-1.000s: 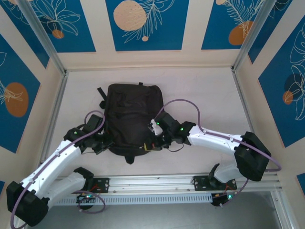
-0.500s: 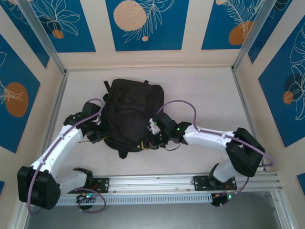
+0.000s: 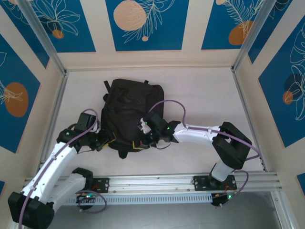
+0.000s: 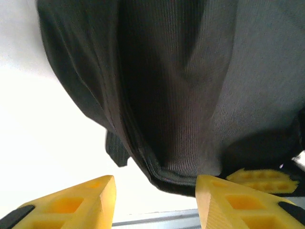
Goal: Pack the student bag
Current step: Zip the student bag at the center of the table.
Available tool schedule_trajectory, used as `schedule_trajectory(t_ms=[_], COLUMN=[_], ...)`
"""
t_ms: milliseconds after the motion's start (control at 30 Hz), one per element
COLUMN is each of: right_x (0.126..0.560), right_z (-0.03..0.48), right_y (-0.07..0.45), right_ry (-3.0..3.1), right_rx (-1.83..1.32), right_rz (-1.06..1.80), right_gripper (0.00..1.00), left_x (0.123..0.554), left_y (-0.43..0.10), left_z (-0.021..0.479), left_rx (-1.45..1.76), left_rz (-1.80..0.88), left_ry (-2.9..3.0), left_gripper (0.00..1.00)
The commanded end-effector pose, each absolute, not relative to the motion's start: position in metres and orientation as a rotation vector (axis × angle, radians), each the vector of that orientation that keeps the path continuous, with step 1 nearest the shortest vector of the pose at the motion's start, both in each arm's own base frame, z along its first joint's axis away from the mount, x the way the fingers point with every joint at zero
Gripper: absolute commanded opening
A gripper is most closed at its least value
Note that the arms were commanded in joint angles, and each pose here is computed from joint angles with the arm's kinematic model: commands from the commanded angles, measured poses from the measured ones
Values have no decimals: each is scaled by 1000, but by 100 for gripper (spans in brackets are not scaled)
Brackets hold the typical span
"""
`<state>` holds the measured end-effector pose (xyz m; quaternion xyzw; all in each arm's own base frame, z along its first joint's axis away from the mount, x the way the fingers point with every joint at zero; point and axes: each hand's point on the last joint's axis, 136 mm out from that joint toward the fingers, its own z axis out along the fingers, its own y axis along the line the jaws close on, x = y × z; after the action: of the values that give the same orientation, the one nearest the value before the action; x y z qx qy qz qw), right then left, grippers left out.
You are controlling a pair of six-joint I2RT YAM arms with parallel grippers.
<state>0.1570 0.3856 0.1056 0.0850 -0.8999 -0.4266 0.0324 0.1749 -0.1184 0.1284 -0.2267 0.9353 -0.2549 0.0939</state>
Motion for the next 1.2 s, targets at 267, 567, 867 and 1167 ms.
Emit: schedule_trajectory(t_ms=[267,567,867,1167], right_x=[155,154,158,162], right_z=[112,114,113,115], right_y=[389,380,360,359], right_ry=[-2755,-2779,-2818,-2804], right_rx=[271,286,270,267], right_rz=[-1341,-1314,-1278,-1293], right_gripper=[0,0,0,0], left_x=[167,178,182,193], left_y=[-139,-121,-95,-71], left_z=[102,96,96,109], left_rx=[-695,-680,-694,-677], left_rz=[-649,-511,-427,-353], left_ry=[2852,2804,2798,2776], left_gripper=[43,15,2,4])
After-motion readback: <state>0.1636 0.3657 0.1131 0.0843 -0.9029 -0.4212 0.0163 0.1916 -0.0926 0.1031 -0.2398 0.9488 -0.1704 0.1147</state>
